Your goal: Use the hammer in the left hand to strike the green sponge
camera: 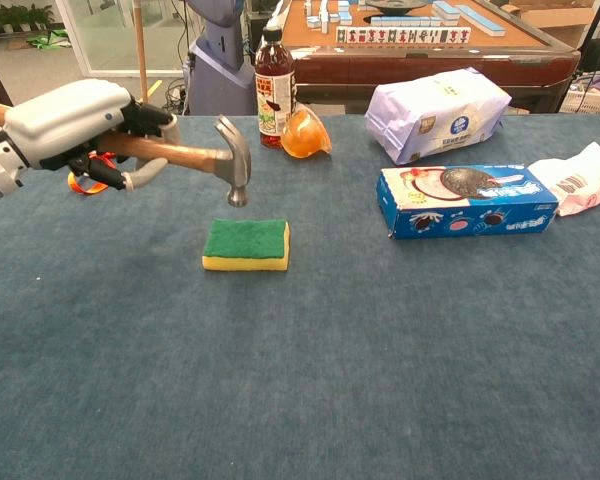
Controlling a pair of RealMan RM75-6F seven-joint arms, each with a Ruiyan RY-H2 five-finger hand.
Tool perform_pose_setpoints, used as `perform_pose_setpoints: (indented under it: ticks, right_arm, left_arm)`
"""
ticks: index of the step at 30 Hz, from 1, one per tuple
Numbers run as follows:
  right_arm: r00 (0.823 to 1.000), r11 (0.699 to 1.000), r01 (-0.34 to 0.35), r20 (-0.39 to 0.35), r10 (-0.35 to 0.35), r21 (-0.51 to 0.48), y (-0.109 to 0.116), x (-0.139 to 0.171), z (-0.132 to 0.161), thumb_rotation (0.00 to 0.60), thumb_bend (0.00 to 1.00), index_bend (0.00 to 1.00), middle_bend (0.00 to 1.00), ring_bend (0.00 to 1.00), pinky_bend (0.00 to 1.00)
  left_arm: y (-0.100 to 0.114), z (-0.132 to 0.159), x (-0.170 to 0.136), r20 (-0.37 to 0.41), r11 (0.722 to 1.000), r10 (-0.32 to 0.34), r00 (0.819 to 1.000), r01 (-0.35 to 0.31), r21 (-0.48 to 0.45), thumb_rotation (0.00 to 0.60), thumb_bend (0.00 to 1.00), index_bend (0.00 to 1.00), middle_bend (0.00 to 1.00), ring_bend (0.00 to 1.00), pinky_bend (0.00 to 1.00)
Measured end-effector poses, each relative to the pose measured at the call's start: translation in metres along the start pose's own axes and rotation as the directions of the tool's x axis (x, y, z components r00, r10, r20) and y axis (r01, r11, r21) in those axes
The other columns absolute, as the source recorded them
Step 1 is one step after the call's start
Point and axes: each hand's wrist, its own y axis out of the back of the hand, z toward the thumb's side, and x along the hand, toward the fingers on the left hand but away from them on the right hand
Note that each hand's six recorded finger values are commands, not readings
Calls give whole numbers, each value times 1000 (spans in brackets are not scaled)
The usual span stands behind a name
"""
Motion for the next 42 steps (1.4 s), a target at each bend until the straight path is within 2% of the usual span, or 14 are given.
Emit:
perform_pose_setpoints:
  ticks: [3, 13, 15, 18, 25, 28, 30, 38, 42]
  right_arm:
    - [1000, 1000, -1, 0, 1, 0, 0, 0, 0, 600, 182, 83, 244, 8, 0]
    - [1000, 1000, -5, 8, 5, 4, 0, 1, -1, 600, 181, 83, 244, 8, 0]
    - [1000, 1000, -3, 9, 3, 4, 0, 2, -2, 600, 181, 83, 243, 9, 0]
    - [1000, 1000, 1, 10, -1, 4, 1, 3, -2, 600, 181, 83, 243, 9, 0]
    - [1000, 1000, -1, 7, 1, -1, 0, 1, -2, 600, 181, 83, 243, 9, 0]
    - [1000, 1000, -4, 6, 4, -1, -1, 1, -2, 600, 181, 83, 243, 9, 0]
    - [1000, 1000, -4, 7, 4, 0, -1, 0, -2, 600, 181, 83, 244, 9, 0]
    - [1000, 1000, -8, 13, 8, 3, -1, 1, -3, 600, 181, 83, 243, 8, 0]
    - [1000, 1000, -3, 17, 3, 3, 0, 2, -4, 600, 181, 83, 244, 9, 0]
  left_arm:
    - [0, 0, -3, -3, 1000, -4, 1000, 4, -2, 600, 508, 692, 748, 703, 969]
    - [-40, 5, -10, -16, 992, -123, 992, 123, 20, 600, 509, 691, 747, 701, 969]
    - [-43, 4, -11, -18, 991, -129, 991, 130, 25, 600, 509, 691, 748, 701, 969]
    - [-38, 3, -11, -17, 994, -105, 994, 105, 19, 600, 509, 691, 748, 701, 969]
    - [-7, -2, -7, -26, 1000, 5, 1000, -5, -19, 600, 508, 691, 748, 701, 969]
    - [-5, -2, -7, -36, 999, 13, 999, -15, -43, 600, 509, 691, 748, 701, 969]
    - [-9, -1, -7, -39, 999, -3, 999, 1, -41, 600, 509, 691, 748, 701, 969]
    - [-47, 3, -13, -40, 991, -132, 990, 132, 12, 600, 509, 692, 748, 701, 969]
    - [-48, 3, -14, -35, 991, -129, 991, 130, 21, 600, 508, 692, 749, 701, 969]
